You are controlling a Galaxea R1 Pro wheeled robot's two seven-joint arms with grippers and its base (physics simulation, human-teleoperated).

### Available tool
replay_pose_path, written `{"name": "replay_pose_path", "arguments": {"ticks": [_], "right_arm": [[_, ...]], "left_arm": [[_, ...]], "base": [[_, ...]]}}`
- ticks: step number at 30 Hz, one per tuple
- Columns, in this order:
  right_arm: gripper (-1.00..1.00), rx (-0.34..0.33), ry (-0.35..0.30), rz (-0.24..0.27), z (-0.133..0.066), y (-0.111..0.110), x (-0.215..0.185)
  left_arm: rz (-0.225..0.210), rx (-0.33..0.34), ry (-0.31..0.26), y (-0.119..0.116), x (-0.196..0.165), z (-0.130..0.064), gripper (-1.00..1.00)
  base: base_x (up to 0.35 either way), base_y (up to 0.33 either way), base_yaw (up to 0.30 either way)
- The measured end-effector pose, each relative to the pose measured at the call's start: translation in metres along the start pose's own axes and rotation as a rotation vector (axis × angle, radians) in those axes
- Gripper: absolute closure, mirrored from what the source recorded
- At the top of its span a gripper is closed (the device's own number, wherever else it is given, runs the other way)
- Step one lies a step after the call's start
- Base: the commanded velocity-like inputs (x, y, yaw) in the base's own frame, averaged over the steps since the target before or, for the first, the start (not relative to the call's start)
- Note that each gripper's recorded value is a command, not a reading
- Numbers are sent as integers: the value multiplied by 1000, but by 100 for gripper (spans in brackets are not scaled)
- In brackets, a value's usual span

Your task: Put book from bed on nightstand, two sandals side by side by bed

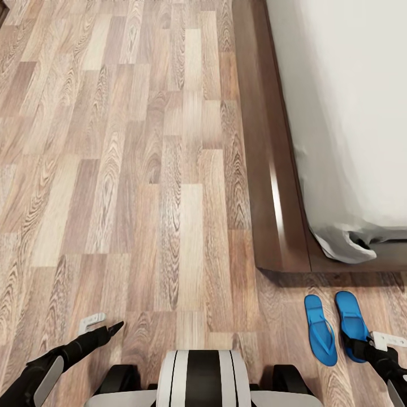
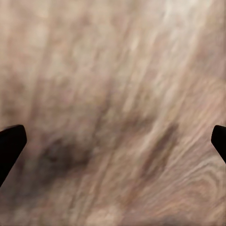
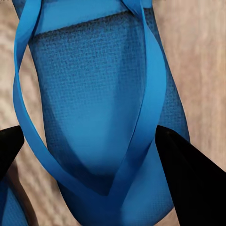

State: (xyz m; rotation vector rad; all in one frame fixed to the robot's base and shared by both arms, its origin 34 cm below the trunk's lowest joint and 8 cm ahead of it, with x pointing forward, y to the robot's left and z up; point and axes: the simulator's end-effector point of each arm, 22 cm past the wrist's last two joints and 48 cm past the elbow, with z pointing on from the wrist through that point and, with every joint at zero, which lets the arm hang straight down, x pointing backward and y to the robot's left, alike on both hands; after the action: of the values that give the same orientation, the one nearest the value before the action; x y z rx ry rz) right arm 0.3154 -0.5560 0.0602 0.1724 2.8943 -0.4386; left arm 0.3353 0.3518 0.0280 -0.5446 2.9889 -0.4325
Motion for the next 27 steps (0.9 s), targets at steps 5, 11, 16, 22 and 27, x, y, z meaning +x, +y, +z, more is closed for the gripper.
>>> {"name": "replay_pose_path", "arguments": {"ticks": [5,11,16,22,27], "right_arm": [[100,0,0,0,0,0,0],[100,2,23,-8,4,0,12],[100,2,27,-8,4,0,13],[100,2,31,-10,5,0,15],[100,4,43,-14,7,0,22]], "left_arm": [[2,-1,-3,0,0,0,-100],[5,-19,10,15,0,1,-100],[6,-23,12,18,0,1,-100],[8,-28,15,20,0,1,-100],[13,-40,21,29,0,1,-100]], "base": [[1,0,0],[0,0,0],[0,0,0],[0,0,0],[0,0,0]]}}
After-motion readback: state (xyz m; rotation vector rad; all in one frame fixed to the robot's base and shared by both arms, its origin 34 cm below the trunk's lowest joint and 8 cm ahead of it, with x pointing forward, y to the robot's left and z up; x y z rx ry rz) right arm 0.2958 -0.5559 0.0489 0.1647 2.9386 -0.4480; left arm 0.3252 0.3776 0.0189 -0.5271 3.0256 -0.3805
